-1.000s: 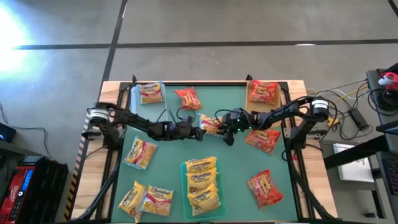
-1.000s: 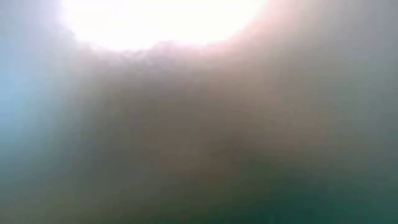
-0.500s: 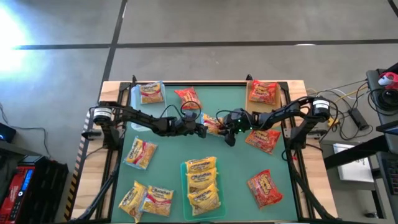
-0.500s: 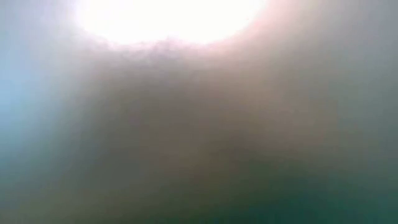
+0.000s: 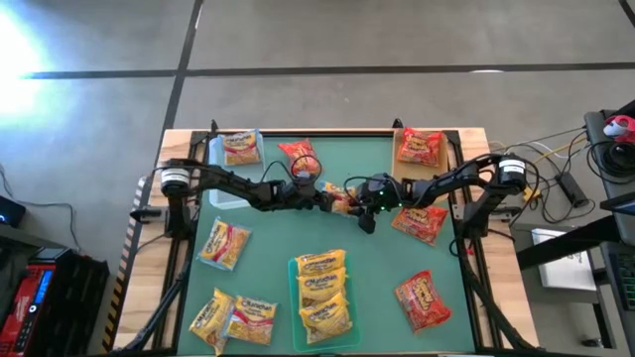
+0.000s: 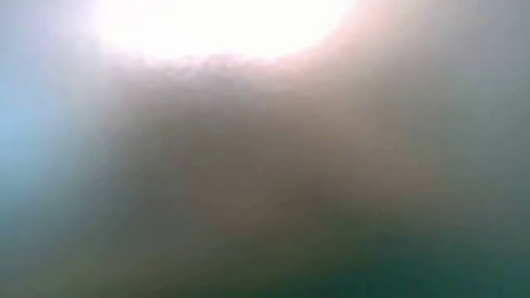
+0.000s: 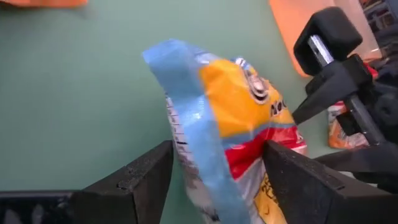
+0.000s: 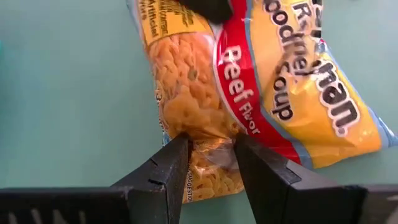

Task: Sort Maruchan noodles
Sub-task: Put the top blue noodle pack into the transparent bin

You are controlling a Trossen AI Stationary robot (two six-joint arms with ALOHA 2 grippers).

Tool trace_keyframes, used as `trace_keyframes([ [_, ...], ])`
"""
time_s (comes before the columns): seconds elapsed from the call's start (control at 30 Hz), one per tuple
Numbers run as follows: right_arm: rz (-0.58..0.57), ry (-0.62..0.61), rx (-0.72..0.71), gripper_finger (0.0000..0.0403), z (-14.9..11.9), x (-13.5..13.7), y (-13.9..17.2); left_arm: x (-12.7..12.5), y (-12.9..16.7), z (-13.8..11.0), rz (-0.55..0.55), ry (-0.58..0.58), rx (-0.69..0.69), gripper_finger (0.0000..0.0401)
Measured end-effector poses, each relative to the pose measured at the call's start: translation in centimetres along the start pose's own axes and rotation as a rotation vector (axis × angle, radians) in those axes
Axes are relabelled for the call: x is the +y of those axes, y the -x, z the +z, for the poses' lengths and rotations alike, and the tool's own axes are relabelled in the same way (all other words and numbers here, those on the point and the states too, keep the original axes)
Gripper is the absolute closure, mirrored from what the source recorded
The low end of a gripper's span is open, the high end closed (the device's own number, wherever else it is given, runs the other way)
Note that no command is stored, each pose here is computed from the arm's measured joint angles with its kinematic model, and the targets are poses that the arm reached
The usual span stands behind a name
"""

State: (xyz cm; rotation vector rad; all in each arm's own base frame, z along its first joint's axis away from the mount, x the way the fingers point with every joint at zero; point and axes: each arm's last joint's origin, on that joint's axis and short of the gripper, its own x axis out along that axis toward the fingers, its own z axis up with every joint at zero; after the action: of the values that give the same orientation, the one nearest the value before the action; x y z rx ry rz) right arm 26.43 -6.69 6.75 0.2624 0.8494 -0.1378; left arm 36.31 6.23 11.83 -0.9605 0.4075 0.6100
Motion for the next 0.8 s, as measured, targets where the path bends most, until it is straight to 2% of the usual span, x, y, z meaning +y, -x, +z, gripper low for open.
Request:
trace_keyframes([
  [0.1, -0.001, 0.010, 0.002, 0.0271, 0.0, 0.0, 0.0, -0.6, -1.4, 0.0, -0.034, -0.006, 0.018, 0.0168],
  [0.27, -0.003, 0.015, 0.007, 0.0271, -0.1, 0.2, 0.0, -1.9, -2.8, 0.7, -0.092, -0.082, 0.056, 0.0168],
  [0.53, -0.003, 0.028, 0.009, 0.0271, -0.1, 0.7, -0.1, -1.7, -2.8, 1.3, -0.050, -0.098, 0.108, 0.0171],
  [0.63, -0.001, 0.017, 0.009, 0.0271, -0.1, 0.7, 0.0, -1.6, -2.8, 1.3, -0.054, -0.097, 0.119, 0.0186],
  [0.8, 0.003, 0.006, 0.007, 0.0271, 0.3, 1.0, 0.8, -1.6, -2.7, 1.6, -0.062, -0.121, 0.128, 0.0239],
])
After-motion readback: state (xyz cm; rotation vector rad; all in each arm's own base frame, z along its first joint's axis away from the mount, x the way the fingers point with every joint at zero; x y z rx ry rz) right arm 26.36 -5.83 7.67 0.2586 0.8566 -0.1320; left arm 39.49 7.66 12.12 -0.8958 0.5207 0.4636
